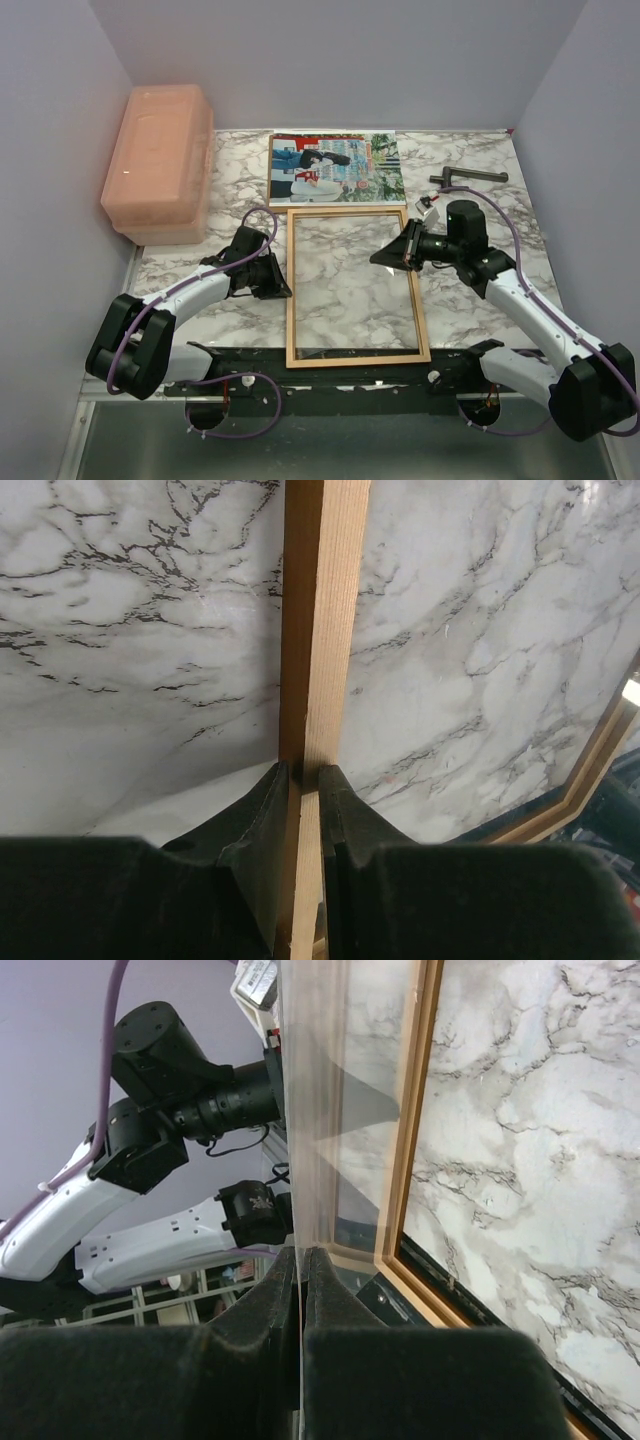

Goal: Put the photo into the frame

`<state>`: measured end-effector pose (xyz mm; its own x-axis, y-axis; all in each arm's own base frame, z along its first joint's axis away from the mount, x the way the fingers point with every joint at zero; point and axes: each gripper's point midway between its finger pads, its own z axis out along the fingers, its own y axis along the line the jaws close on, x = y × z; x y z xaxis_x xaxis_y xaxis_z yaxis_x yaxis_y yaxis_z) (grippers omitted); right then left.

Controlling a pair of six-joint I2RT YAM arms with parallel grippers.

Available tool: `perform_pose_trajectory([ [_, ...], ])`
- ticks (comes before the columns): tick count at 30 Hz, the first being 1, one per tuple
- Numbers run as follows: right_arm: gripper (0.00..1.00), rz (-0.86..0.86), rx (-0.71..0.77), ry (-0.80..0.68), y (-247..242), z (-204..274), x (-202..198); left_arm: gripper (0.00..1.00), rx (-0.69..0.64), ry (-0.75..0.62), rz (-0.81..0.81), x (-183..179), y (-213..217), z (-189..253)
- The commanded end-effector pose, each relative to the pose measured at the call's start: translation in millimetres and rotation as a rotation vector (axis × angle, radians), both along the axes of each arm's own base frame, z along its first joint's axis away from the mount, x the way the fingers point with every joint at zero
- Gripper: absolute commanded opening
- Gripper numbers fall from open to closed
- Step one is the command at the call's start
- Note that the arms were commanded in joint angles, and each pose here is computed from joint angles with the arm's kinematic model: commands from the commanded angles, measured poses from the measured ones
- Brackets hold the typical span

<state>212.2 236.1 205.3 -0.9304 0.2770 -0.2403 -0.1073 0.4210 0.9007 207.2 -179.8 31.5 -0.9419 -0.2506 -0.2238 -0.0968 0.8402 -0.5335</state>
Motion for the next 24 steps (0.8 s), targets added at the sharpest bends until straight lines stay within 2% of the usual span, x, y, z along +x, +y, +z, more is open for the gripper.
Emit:
perform_pose_trajectory([
  [1,0.0,0.041,-0.041,0.043,-2.4,-22.5,-16.6,0.19,0.134,0.086,0.005,-23.2,25.1,-35.6],
  [10,0.0,0.026,-0.273,0.02,-25.4,-46.1,-12.6,0.19,0.135,0.085,0.003,-23.2,25.2,-35.0],
  [19,0.0,0.085,-0.37,0.017,-30.5,-65.4,-6.6,0.19,0.136,0.084,-0.004,-23.5,24.9,-34.6],
  [24,0.0,0.101,-0.377,0.031,-30.1,-77.3,-6.7,0.19,0.137,0.085,-0.006,-23.5,25.0,-34.7],
])
